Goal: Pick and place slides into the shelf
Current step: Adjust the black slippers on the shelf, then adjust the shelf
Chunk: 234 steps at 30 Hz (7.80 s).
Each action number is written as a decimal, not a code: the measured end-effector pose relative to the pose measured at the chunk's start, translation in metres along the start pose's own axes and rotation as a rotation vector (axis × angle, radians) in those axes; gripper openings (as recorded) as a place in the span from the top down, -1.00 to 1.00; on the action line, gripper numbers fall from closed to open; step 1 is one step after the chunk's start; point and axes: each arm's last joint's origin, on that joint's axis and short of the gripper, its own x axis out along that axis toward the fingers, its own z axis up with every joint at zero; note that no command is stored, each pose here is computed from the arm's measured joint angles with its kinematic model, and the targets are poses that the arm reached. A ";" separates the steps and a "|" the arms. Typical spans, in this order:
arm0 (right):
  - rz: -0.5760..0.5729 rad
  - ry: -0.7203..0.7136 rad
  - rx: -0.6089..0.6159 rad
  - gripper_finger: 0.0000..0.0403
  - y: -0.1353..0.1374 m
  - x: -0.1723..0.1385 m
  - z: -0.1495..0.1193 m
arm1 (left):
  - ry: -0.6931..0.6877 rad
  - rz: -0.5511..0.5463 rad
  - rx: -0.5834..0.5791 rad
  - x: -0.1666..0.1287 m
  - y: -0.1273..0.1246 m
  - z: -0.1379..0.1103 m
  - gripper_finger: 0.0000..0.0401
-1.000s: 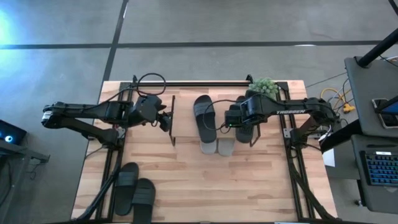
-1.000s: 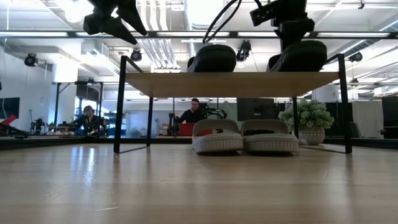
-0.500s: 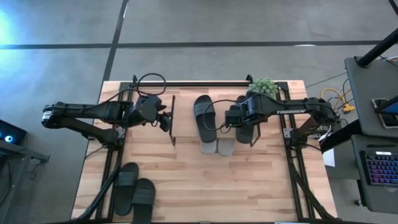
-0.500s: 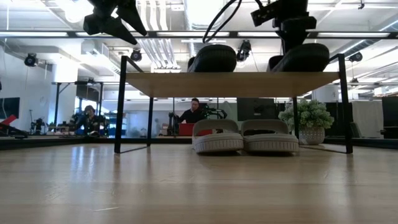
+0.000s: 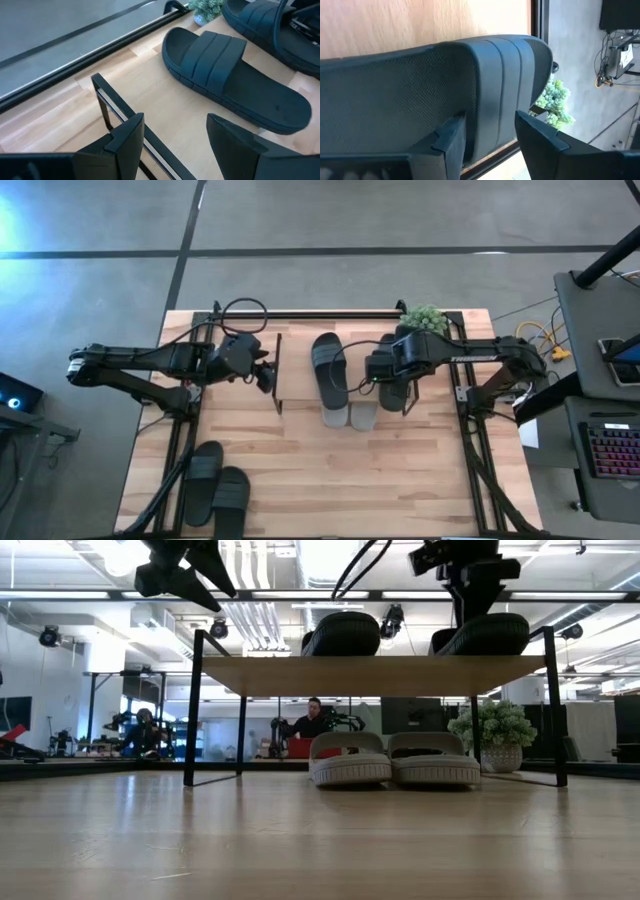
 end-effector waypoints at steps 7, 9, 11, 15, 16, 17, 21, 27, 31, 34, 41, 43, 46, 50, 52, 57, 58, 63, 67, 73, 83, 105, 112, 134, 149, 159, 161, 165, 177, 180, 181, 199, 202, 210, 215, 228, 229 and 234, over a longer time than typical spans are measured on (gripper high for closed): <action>0.173 -0.046 0.062 0.11 -0.005 -0.016 -0.016 | 0.012 -0.015 0.000 0.000 -0.001 0.000 0.00; 0.251 -0.083 0.066 0.09 -0.001 -0.022 -0.017 | 0.013 -0.017 0.010 0.000 0.000 0.000 0.00; 0.280 -0.147 0.067 0.07 0.003 -0.028 -0.016 | 0.018 -0.015 0.048 0.002 -0.002 -0.001 0.00; 0.255 -0.337 0.114 0.07 0.004 -0.044 -0.014 | 0.045 -0.014 0.162 0.015 -0.009 -0.004 0.00; 0.243 -0.375 0.134 0.07 0.003 -0.047 -0.013 | 0.052 -0.028 0.195 0.019 -0.012 -0.005 0.00; 0.232 -0.406 0.153 0.07 0.001 -0.049 -0.013 | 0.063 -0.047 0.221 0.024 -0.016 -0.006 0.00; 0.184 -0.471 0.207 0.07 -0.008 -0.059 -0.017 | 0.090 -0.091 0.251 0.048 -0.032 -0.011 0.00; 0.170 -0.544 0.253 0.07 -0.019 -0.076 -0.018 | 0.123 -0.064 0.333 0.077 -0.047 -0.013 0.00; 0.171 -0.581 0.251 0.07 -0.022 -0.082 -0.017 | 0.156 -0.033 0.372 0.093 -0.050 -0.015 0.00; 0.166 -0.626 0.230 0.07 -0.022 -0.083 -0.012 | 0.161 -0.017 0.365 0.100 -0.049 -0.013 0.00; 0.138 -0.689 0.166 0.07 -0.016 -0.076 0.002 | 0.113 -0.005 0.316 0.112 -0.044 -0.003 0.00; 0.131 -0.677 0.155 0.07 -0.014 -0.073 0.006 | 0.095 -0.010 0.302 0.115 -0.042 0.001 0.00; 0.125 -0.659 0.142 0.07 -0.011 -0.068 0.011 | 0.071 -0.034 0.288 0.119 -0.040 0.006 0.00; 0.119 -0.634 0.129 0.07 -0.008 -0.062 0.018 | 0.061 -0.028 0.280 0.120 -0.037 0.010 0.00; 0.112 -0.625 0.107 0.07 -0.007 -0.059 0.021 | 0.061 -0.027 0.279 0.115 -0.034 0.011 0.00; 0.078 -0.583 0.032 0.07 0.002 -0.045 0.037 | 0.073 -0.022 0.315 0.092 -0.025 0.016 0.00; 0.067 -0.576 0.017 0.07 0.004 -0.042 0.040 | 0.088 -0.016 0.322 0.087 -0.022 0.016 0.00; 0.026 -0.570 -0.026 0.07 0.014 -0.027 0.062 | 0.106 -0.008 0.340 0.059 -0.010 0.018 0.00; 0.004 -0.554 -0.051 0.07 0.021 -0.016 0.074 | 0.075 -0.017 0.333 0.037 -0.001 0.023 0.00; -0.065 -0.518 -0.040 0.07 0.029 -0.002 0.086 | -0.011 -0.047 0.301 0.007 0.010 0.031 0.00; -0.122 -0.519 -0.034 0.10 0.030 0.005 0.095 | -0.104 -0.042 0.296 -0.020 0.022 0.036 0.00; -0.213 -0.383 -0.042 0.93 0.033 0.028 0.098 | -0.096 -0.026 0.347 -0.015 0.020 0.036 0.00; -0.200 -0.344 -0.052 0.95 0.030 0.019 0.084 | -0.086 -0.022 0.353 -0.012 0.018 0.035 0.00; -0.210 -0.241 -0.117 0.95 0.023 0.014 0.044 | -0.079 -0.019 0.351 -0.006 0.016 0.035 0.00; -0.200 -0.224 -0.141 0.73 0.029 0.012 0.039 | -0.077 -0.018 0.352 -0.006 0.016 0.035 0.00; -0.191 -0.209 -0.113 0.52 0.024 0.002 0.027 | -0.077 -0.018 0.352 -0.006 0.016 0.035 0.00; -0.188 -0.211 -0.097 0.49 0.023 -0.002 0.023 | -0.077 -0.018 0.352 -0.006 0.016 0.035 0.00; -0.172 -0.254 -0.052 0.44 0.021 -0.015 0.010 | -0.077 -0.018 0.352 -0.006 0.016 0.035 0.00; 0.132 -0.380 0.383 0.50 0.002 -0.051 -0.029 | -0.076 -0.015 0.352 -0.006 0.016 0.035 0.00; 0.167 -0.415 0.462 0.53 -0.002 -0.056 -0.034 | -0.046 0.034 0.361 -0.001 0.020 0.034 0.00; 0.176 -0.430 0.479 0.54 -0.003 -0.058 -0.035 | -0.019 0.059 0.369 0.001 0.023 0.032 0.00; 0.286 -0.535 0.910 0.64 -0.060 -0.002 0.051 | 0.215 0.085 0.066 0.015 0.061 0.032 0.00; 0.263 -0.477 0.918 0.65 -0.073 0.022 0.067 | 0.288 0.042 0.050 0.011 0.060 0.025 0.00; 0.298 -0.346 0.881 0.65 -0.100 0.078 0.108 | 0.434 -0.061 0.019 0.014 0.056 0.010 0.00; 0.352 -0.233 0.782 0.66 -0.106 0.099 0.129 | 0.496 -0.072 -0.005 0.026 0.058 -0.007 0.00; 0.391 -0.146 0.535 0.66 -0.089 0.099 0.165 | 0.487 -0.227 -0.037 0.047 0.050 -0.028 0.00; 0.412 -0.153 0.525 0.66 -0.089 0.097 0.165 | 0.483 -0.238 -0.034 0.046 0.048 -0.028 0.00; 0.452 -0.147 0.487 0.66 -0.081 0.091 0.166 | 0.462 -0.282 -0.019 0.046 0.041 -0.028 0.00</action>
